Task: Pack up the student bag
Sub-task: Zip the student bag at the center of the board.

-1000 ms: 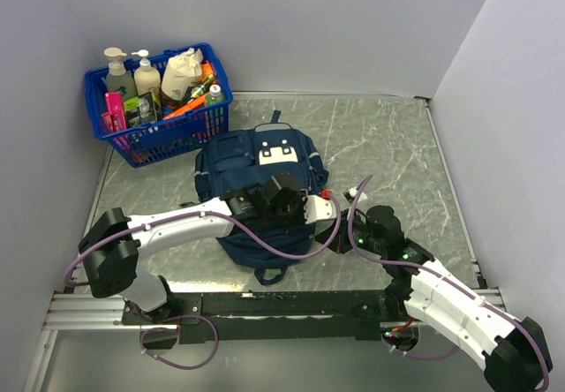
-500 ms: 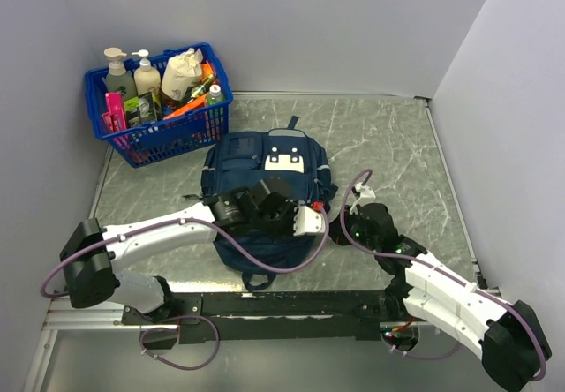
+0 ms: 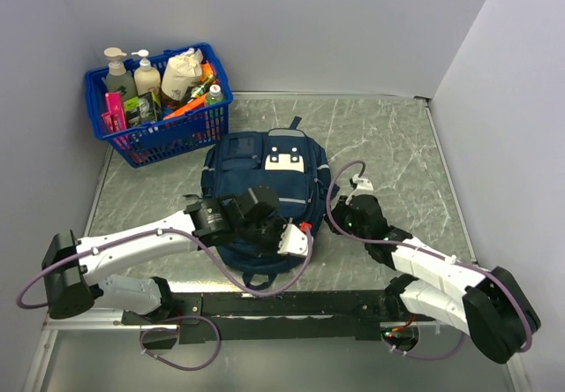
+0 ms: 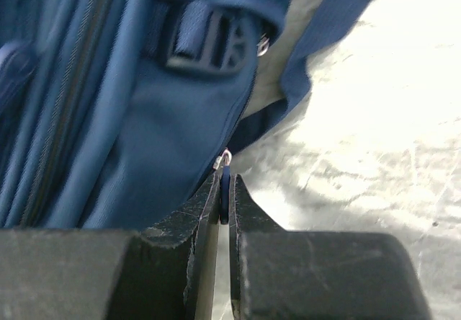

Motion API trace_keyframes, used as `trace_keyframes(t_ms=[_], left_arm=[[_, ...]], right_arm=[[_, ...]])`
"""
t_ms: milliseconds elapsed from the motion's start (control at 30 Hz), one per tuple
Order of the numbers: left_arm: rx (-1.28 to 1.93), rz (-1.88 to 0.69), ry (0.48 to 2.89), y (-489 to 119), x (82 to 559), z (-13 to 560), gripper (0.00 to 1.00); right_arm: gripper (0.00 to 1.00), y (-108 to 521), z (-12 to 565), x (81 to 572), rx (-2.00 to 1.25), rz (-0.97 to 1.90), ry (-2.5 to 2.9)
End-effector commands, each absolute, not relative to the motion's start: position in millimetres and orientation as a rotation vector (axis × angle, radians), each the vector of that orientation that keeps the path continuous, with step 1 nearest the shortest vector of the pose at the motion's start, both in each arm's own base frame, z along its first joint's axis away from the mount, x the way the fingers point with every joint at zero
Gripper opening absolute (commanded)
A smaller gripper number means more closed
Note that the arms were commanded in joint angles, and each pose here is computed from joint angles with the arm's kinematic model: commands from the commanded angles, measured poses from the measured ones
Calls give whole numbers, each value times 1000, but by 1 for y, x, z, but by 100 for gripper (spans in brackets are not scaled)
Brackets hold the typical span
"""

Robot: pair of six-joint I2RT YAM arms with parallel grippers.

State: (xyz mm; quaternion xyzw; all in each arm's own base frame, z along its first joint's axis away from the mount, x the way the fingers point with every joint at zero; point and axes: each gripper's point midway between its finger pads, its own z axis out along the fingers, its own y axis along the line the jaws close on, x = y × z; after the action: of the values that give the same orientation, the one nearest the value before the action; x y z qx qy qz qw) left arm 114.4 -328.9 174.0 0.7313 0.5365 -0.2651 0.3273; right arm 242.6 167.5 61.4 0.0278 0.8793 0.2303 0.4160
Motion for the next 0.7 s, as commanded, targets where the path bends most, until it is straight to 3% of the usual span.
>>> trace_keyframes(t_ms=[0, 67, 200, 233, 267, 367, 433, 667], left_arm=[[1945, -725, 1354, -320, 104, 173, 1], [1909, -677, 1371, -320, 112, 168, 5], [1661, -591, 1471, -336, 146, 174, 42], [1608, -594, 1512, -338, 149, 172, 57], [1547, -584, 1513, -343, 157, 177, 81], [1440, -535, 1573, -345, 173, 173, 90], [1424, -524, 1579, -346, 176, 171, 91], [1390, -496, 1591, -360, 186, 165, 82]], right_arm=[[0, 164, 100, 287, 179, 529, 2029], [0, 172, 105, 288, 148, 583, 2009], [0, 185, 109, 280, 105, 673, 2005], [0, 187, 108, 277, 96, 691, 2012], [0, 188, 108, 275, 92, 698, 2016], [0, 186, 107, 272, 87, 698, 2020], [0, 187, 108, 271, 85, 712, 2011], [0, 196, 116, 266, 47, 776, 2000]])
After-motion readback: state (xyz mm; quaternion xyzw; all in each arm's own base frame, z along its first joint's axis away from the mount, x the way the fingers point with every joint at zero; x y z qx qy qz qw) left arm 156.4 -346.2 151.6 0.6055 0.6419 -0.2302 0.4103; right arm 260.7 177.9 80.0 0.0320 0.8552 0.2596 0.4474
